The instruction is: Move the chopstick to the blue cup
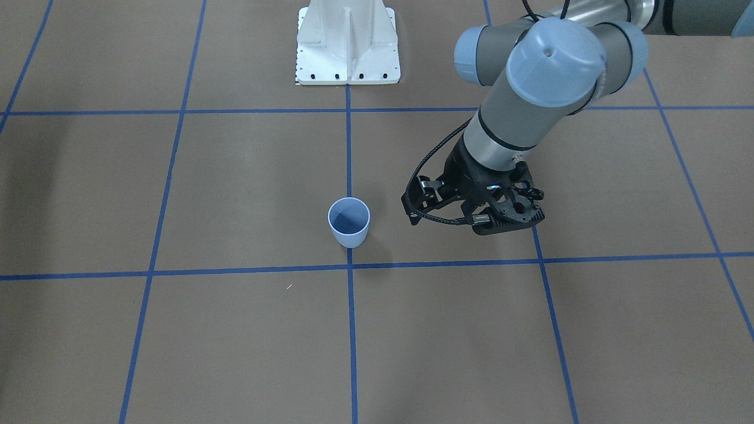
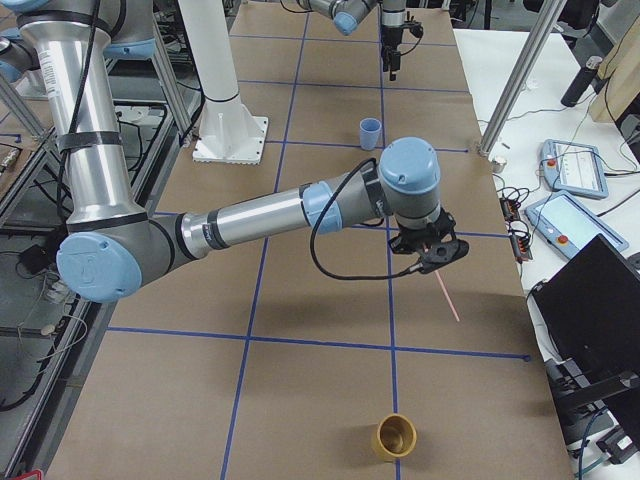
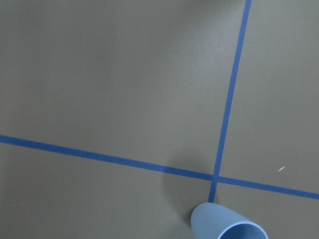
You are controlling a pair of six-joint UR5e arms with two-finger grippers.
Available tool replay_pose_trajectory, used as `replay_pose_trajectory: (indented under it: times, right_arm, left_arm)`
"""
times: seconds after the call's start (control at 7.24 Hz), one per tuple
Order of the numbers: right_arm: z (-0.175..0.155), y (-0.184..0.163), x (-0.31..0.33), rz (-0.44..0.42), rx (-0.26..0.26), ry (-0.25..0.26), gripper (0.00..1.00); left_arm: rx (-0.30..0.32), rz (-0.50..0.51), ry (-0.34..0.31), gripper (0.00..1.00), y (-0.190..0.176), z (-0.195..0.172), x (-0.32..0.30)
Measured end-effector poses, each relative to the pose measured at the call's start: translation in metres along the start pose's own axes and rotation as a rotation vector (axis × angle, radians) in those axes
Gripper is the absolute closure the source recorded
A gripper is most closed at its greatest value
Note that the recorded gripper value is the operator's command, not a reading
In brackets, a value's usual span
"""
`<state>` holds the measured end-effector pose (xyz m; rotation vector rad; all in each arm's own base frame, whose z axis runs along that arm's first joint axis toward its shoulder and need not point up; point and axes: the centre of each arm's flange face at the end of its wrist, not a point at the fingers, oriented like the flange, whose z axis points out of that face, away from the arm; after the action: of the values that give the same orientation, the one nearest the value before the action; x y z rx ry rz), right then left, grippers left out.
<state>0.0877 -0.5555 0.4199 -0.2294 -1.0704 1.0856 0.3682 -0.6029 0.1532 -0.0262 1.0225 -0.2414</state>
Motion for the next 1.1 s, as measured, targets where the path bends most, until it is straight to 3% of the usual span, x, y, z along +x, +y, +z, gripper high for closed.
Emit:
replay_pose_trajectory:
  times: [0.28, 0.69, 1.1]
  right_arm:
    - [0.012, 0.071, -0.062, -0.111, -0.061, 0.004, 1.00]
    - [0.024, 0.208, -0.179, -0.193, -0.156, 0.070, 1.00]
    - [0.044, 0.347, -0.229, -0.220, -0.237, 0.092, 1.00]
  left_arm:
    - [0.005, -0.017, 0.012, 0.02, -0.028, -0.027, -0.025]
    - [0.008, 0.032, 0.017, 0.02, -0.070, -0.063, -0.091]
    - [0.018, 0.088, 0.000, 0.02, -0.098, -0.082, -0.164]
